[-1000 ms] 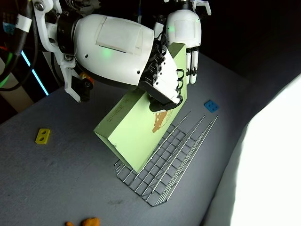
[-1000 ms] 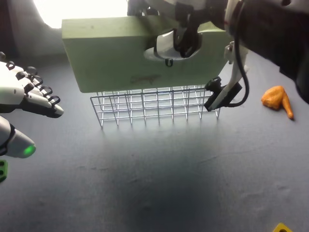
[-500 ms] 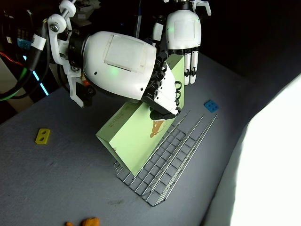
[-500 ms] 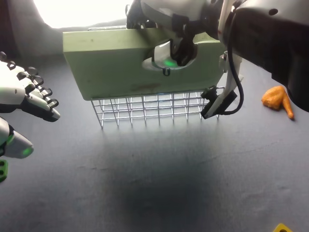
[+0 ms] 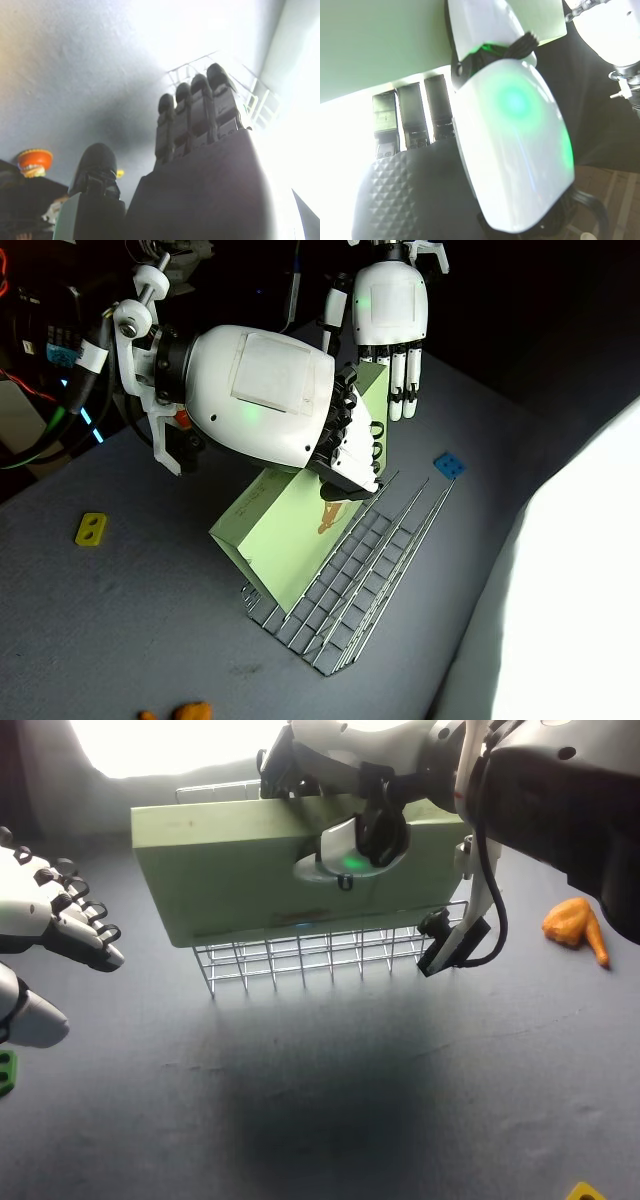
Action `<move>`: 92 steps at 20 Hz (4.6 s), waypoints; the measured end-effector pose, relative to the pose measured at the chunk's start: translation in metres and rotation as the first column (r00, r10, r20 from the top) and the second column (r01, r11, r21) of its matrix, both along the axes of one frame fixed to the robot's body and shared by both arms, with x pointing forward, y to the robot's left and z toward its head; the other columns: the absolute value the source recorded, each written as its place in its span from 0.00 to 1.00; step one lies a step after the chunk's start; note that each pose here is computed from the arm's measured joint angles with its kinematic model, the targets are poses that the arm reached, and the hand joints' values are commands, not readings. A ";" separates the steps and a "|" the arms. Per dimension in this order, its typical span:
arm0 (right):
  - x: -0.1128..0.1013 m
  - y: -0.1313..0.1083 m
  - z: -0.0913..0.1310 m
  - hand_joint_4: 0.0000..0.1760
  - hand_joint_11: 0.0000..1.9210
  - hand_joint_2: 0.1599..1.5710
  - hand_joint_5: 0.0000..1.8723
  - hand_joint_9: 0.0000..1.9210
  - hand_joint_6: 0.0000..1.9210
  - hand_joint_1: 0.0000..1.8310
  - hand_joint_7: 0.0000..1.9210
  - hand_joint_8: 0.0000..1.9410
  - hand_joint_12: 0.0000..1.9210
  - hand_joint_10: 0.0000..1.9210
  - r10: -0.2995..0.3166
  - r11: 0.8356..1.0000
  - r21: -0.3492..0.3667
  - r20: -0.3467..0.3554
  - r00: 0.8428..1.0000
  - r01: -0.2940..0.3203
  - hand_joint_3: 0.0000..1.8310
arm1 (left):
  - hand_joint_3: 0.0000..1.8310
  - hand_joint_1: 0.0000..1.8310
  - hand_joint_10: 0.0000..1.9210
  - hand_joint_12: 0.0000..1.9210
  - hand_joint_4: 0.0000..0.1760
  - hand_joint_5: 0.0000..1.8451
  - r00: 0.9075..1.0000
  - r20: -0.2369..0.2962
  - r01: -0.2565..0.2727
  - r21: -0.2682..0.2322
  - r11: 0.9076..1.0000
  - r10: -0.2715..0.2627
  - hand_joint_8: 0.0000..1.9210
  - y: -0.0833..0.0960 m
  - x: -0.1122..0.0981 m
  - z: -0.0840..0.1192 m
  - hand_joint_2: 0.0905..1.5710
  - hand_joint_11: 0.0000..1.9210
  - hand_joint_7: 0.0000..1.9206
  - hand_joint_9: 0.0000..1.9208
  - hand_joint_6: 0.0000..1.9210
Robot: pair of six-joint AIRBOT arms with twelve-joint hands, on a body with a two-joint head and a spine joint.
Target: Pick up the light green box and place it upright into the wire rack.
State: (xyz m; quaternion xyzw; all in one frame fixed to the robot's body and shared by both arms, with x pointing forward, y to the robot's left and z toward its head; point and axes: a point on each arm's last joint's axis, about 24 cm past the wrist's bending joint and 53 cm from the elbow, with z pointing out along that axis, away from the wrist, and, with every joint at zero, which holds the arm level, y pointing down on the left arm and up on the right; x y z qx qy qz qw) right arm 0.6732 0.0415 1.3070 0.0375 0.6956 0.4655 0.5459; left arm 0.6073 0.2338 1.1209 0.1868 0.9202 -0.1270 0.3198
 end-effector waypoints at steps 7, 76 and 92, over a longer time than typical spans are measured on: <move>-0.003 0.003 -0.017 0.00 0.26 0.71 0.52 0.35 0.41 0.68 0.43 0.76 0.92 0.78 0.024 1.000 -0.010 -0.033 0.999 -0.025 0.00 | 0.00 0.04 0.00 0.14 0.00 0.11 1.000 0.000 0.000 0.000 1.000 0.000 0.00 0.000 0.000 0.000 0.83 0.00 0.08 0.06 0.01; 0.036 -0.015 -0.060 0.00 0.00 0.61 0.23 0.23 0.03 0.51 0.27 0.01 0.76 0.21 -0.037 0.999 -0.005 -0.105 0.994 0.036 0.00 | 0.00 0.07 0.00 0.00 0.00 0.07 1.000 -0.007 0.003 0.007 1.000 -0.003 0.00 0.000 -0.001 -0.003 0.83 0.00 0.08 0.04 0.00; 0.020 -0.058 0.011 0.00 0.00 0.61 0.23 0.24 0.02 0.51 0.27 0.01 0.76 0.20 -0.061 0.998 -0.002 0.121 0.991 0.062 0.00 | 0.00 0.07 0.00 0.00 0.00 0.07 1.000 -0.006 0.007 0.007 1.000 -0.007 0.00 -0.002 -0.002 -0.003 0.83 0.00 0.08 0.04 0.00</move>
